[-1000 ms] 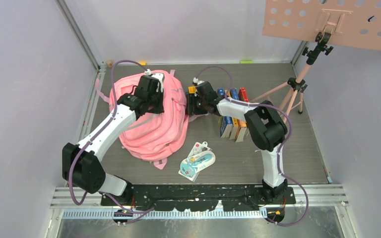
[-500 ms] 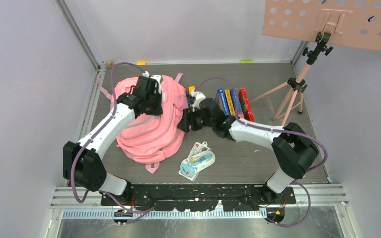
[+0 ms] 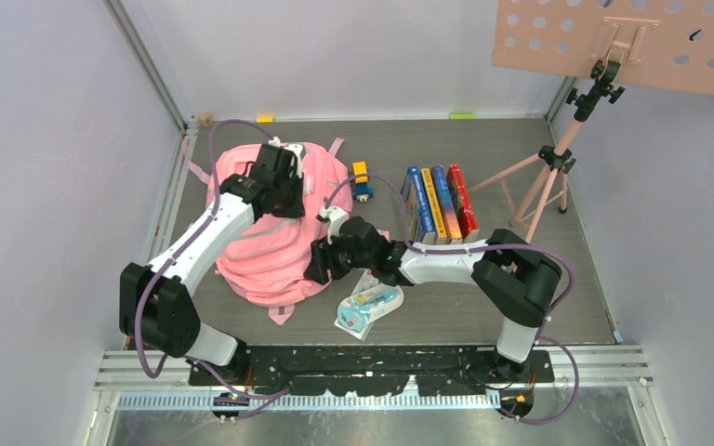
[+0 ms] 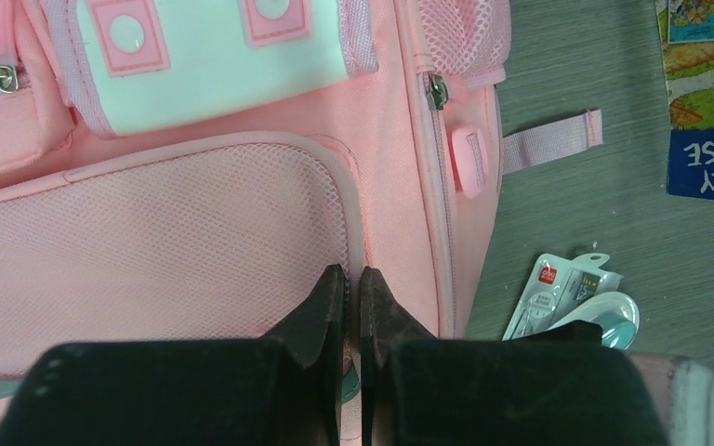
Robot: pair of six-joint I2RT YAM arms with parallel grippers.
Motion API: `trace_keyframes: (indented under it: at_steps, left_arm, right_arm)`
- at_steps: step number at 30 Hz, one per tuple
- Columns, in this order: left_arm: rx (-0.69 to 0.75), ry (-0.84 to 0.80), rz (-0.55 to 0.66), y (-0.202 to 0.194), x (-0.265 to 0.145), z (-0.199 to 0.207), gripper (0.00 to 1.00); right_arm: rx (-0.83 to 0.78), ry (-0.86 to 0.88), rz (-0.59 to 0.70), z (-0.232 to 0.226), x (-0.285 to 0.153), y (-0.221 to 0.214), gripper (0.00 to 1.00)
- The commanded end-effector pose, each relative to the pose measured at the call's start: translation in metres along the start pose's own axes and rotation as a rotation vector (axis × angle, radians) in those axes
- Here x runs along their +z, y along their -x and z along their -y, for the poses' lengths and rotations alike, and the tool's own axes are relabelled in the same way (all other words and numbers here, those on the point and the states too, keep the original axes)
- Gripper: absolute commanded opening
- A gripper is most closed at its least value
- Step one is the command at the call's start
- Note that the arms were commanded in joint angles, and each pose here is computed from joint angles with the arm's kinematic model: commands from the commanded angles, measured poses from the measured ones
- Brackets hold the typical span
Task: Pack the student bag
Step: Unzip the student bag at the center of the board.
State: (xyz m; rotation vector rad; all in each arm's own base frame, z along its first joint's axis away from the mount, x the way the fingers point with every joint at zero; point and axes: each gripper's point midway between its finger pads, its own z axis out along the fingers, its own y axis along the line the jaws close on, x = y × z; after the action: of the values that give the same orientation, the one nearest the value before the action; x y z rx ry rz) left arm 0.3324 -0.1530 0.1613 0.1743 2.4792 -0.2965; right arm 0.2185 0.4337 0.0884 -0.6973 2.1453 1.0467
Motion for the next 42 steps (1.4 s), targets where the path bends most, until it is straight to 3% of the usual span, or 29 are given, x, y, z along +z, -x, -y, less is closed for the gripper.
trace_keyframes:
  at_steps: [1,8,17,30,34,37,39,42]
  left_arm:
    - [0.013,-0.045,0.078,0.021,-0.008,0.009,0.0]
    - [0.012,-0.046,0.076,0.021,-0.008,0.009,0.0]
    - [0.012,-0.048,0.078,0.021,-0.009,0.009,0.0]
    - [0.016,-0.04,0.088,0.023,-0.012,0.008,0.0]
    - [0.016,-0.038,0.089,0.023,-0.011,0.007,0.0]
    - [0.006,-0.028,0.087,0.023,-0.008,0.006,0.0]
    - [-0.008,-0.022,0.088,0.024,-0.005,0.005,0.0]
    - [-0.052,0.027,0.137,0.037,-0.002,-0.003,0.0]
  right_arm:
    - [-0.033,0.064,0.04,-0.026,0.002,0.01,0.58]
    - [-0.015,0.077,0.032,-0.041,-0.006,-0.002,0.57]
    - [0.004,0.083,0.072,-0.054,-0.014,-0.007,0.62]
    - [-0.045,0.033,0.069,-0.043,0.017,-0.003,0.54]
    - [-0.038,0.062,0.058,-0.049,0.021,-0.007,0.41]
    - [-0.04,0.069,0.058,-0.053,0.021,-0.007,0.15]
    - [-0.042,0.071,0.06,-0.055,0.02,-0.007,0.04]
    - [-0.046,0.047,0.064,-0.051,0.017,-0.006,0.01]
